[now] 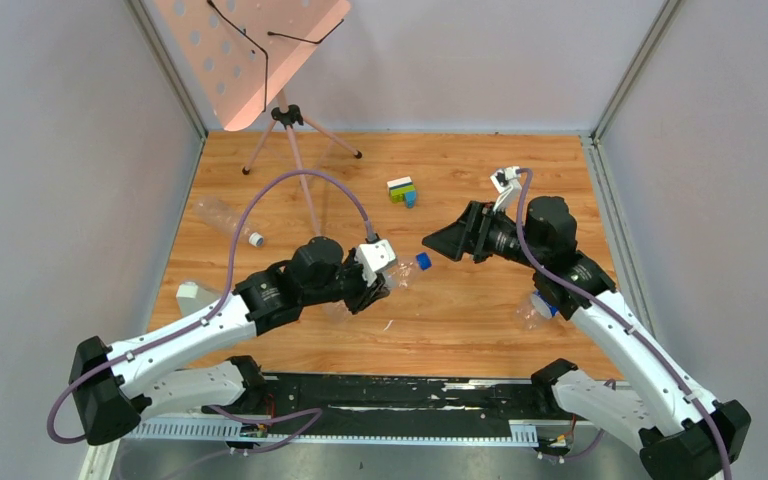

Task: Unscrew the bottle caps
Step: Unscrew the bottle cap from the plastic bottle.

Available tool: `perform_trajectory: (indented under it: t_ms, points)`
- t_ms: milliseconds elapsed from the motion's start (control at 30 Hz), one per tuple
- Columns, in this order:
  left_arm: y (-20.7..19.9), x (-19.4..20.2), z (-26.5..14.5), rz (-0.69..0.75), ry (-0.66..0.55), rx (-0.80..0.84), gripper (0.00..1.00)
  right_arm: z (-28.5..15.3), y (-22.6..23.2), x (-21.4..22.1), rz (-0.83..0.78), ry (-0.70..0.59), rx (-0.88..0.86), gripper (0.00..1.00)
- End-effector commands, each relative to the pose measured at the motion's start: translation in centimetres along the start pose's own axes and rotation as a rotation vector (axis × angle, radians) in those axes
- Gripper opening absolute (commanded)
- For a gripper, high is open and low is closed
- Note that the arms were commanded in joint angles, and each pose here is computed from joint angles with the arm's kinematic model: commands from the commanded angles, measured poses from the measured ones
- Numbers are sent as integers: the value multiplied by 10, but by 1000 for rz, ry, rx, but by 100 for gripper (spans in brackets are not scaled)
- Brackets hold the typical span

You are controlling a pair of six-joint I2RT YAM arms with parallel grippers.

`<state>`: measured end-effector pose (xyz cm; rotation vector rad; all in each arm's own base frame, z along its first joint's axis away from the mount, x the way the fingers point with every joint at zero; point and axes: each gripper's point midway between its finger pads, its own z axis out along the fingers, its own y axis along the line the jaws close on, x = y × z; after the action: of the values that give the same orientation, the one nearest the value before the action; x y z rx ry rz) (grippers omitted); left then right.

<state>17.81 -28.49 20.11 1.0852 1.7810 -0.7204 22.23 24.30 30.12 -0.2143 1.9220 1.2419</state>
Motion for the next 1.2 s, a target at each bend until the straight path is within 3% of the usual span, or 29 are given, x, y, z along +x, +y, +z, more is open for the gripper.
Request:
perform_trajectory:
  t_ms: [0, 400, 933, 967, 1000, 1100, 1167]
  points:
    - [25, 24, -12, 225, 132, -110, 0, -12, 3, 21, 80, 118, -68, 73]
    - [13, 14, -16, 307, 39, -48, 0, -2, 6, 58, 156, 353, -255, 73]
    - [8, 13, -15, 304, 22, -23, 0, 17, 1, 69, 161, 401, -282, 73]
    - [8, 13, -15, 302, 24, -23, 0, 19, -5, 71, -2, 380, -315, 56]
    - [8, 13, -15, 302, 24, -24, 0, 17, 0, 71, 142, 404, -285, 27]
    - [8, 13, -15, 300, 25, -25, 0, 17, -2, 73, 157, 405, -272, 16]
    - [9, 14, -15, 300, 26, -26, 0, 17, -4, 73, 150, 399, -263, 16]
